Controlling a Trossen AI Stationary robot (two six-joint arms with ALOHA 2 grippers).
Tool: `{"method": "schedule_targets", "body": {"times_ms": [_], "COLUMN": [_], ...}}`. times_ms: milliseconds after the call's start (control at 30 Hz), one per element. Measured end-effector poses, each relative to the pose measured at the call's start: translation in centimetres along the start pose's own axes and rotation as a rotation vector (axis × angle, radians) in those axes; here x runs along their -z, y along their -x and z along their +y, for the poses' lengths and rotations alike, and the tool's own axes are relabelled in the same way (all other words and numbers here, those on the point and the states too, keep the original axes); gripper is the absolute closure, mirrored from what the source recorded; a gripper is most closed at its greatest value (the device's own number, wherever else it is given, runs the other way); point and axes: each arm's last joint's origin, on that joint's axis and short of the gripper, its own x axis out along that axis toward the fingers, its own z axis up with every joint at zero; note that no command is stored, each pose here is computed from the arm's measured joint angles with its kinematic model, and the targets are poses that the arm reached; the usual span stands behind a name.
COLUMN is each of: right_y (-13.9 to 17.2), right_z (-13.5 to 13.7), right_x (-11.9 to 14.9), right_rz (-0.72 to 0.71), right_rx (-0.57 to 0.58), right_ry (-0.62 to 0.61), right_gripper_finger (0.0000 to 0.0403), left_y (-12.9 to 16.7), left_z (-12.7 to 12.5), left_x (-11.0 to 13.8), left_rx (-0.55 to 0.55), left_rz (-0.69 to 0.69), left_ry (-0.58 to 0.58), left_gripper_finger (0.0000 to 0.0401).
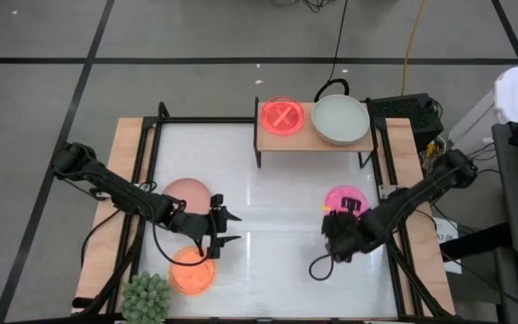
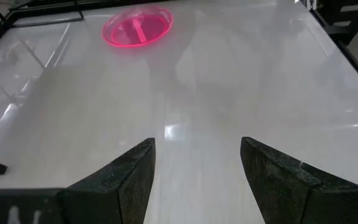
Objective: Place and stack plates onto a shelf
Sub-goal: Stack the pink plate on top of the orange plate on the shelf
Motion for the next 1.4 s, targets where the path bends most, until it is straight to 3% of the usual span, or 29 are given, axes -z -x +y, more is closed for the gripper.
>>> {"method": "schedule_targets", "body": {"times_ms": [367,833,1300,1400], "right_y": [-6.2,-9.4,-9.9,-9.9], "right_z": [-0.1,-1.4,-1.6,-1.6], "right_x": [4.3,6.6,6.9,6.9], "right_rz": [0.043,0.057,0.066,0.065], "right_rx": [-0.025,0.043,0.047,0.05], "right_ry": [-0.042,-0.012,-0.009,-0.01], "right_gripper_finger": [0.0275,0.028,0.0391,0.0398], "left_y": [0.0,0.0,0.0,0.0], "left_z": [-0.1,-0.1,-0.1,-0.1], "left_x": [-0.6,-0.5,-0.5,-0.5], "left_rx": [0.009,0.007,0.007,0.007], "left_rz": [-0.056,-0.049,-0.048,-0.048], "left_ry": [0.022,0.002,-0.009,-0.009], "left_gripper_finger": [0.016,0.016,0.016,0.016]}}
